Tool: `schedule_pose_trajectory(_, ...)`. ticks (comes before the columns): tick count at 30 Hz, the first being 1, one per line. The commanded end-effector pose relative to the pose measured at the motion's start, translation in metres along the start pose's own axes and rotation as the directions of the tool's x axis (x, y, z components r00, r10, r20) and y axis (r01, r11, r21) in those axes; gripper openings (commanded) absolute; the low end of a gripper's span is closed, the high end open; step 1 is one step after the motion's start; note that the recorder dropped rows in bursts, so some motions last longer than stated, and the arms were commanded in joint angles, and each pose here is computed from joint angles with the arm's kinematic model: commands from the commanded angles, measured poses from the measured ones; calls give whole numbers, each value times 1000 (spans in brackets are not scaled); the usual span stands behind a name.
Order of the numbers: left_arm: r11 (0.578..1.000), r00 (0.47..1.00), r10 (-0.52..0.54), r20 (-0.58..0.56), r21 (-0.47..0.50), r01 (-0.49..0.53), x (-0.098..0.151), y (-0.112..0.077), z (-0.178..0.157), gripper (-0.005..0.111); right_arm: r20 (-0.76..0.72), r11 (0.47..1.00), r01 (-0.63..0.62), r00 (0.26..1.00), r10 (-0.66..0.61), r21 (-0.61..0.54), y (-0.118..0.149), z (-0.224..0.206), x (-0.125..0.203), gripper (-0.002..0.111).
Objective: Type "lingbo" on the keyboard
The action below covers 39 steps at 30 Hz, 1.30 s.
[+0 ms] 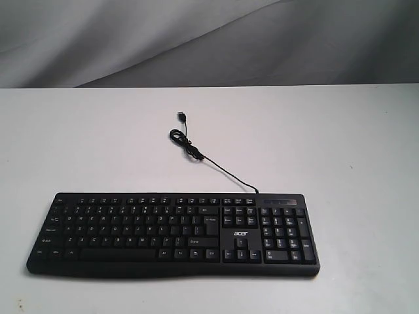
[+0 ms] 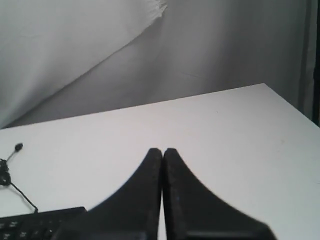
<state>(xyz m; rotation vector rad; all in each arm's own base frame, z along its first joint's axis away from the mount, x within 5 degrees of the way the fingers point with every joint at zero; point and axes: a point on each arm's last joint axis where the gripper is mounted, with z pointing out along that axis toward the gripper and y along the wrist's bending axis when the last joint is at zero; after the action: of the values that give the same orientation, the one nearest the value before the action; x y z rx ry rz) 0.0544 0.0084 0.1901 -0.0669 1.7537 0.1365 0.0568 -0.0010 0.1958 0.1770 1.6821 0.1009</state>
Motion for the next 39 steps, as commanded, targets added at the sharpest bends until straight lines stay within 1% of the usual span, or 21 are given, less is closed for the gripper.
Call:
schedule_pose_trajectory(1,1000,1000,-6,6,1,6,1,0,0,1,-57,993,115,992,-113,31,-3,-1,6,0)
schedule_pose_trajectory(5,1000,1000,-6,6,1,6,1,0,0,1,-124,992,119,986,-115,32,-4,-1,12,0)
schedule_pose_trajectory(39,1000,1000,-6,6,1,6,1,0,0,1,-124,992,124,985,-119,33,-4,-1,12,0)
